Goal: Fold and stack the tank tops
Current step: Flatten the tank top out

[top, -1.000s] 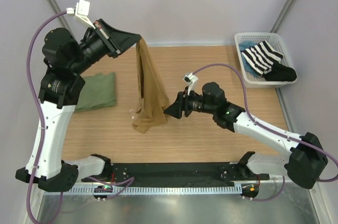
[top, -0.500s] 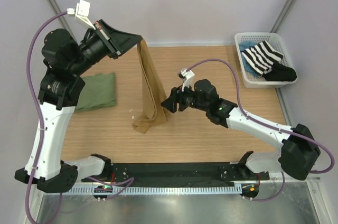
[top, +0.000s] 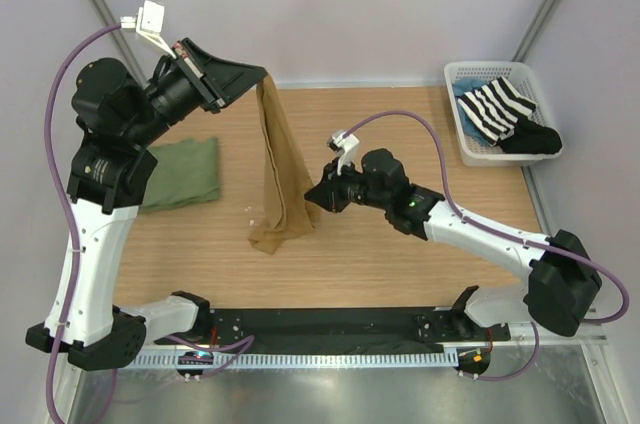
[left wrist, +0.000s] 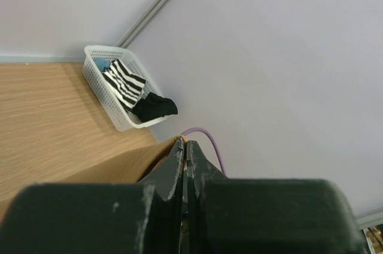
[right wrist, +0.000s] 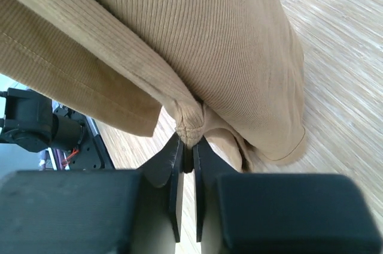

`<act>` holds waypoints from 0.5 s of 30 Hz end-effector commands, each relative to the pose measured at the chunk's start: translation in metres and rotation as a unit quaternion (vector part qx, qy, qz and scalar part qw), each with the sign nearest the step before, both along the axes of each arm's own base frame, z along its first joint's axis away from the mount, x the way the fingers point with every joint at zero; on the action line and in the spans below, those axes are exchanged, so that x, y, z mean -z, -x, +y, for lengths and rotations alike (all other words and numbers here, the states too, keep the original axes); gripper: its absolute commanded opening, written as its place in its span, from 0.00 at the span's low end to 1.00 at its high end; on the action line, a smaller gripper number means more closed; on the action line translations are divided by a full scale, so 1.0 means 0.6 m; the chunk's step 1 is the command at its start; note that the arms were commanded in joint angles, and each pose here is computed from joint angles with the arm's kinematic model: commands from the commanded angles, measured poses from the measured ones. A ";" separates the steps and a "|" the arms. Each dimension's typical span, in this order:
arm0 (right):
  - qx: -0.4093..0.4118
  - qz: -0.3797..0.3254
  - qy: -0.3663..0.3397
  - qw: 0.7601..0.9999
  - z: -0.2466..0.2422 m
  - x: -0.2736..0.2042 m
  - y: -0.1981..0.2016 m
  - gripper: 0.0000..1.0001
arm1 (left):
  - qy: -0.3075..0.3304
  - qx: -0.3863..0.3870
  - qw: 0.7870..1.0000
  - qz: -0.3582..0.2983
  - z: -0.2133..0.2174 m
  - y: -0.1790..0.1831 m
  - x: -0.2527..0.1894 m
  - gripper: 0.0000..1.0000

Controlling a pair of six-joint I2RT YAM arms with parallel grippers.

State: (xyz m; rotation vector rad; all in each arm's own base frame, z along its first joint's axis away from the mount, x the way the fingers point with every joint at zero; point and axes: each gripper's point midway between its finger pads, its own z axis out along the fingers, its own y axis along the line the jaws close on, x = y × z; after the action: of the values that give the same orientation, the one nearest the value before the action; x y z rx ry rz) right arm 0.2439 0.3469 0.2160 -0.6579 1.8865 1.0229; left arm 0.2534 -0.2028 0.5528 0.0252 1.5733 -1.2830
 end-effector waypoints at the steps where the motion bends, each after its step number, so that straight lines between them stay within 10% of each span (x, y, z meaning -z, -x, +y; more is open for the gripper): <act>1: 0.004 -0.046 -0.032 0.998 0.008 -0.065 -0.011 0.11 | 0.019 0.011 0.998 -0.055 0.004 0.029 -0.054 0.00; 15: 0.206 -0.024 -0.023 0.978 -0.154 -0.125 -0.173 0.01 | -0.048 -0.138 0.989 0.021 0.047 -0.110 0.050 0.00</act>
State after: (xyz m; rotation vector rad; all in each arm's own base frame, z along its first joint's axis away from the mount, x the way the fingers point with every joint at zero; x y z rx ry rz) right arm 0.3044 0.2928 0.2390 -0.4290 1.9342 0.8076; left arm 0.2967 -0.1872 0.5284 -0.0897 1.6287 -1.0868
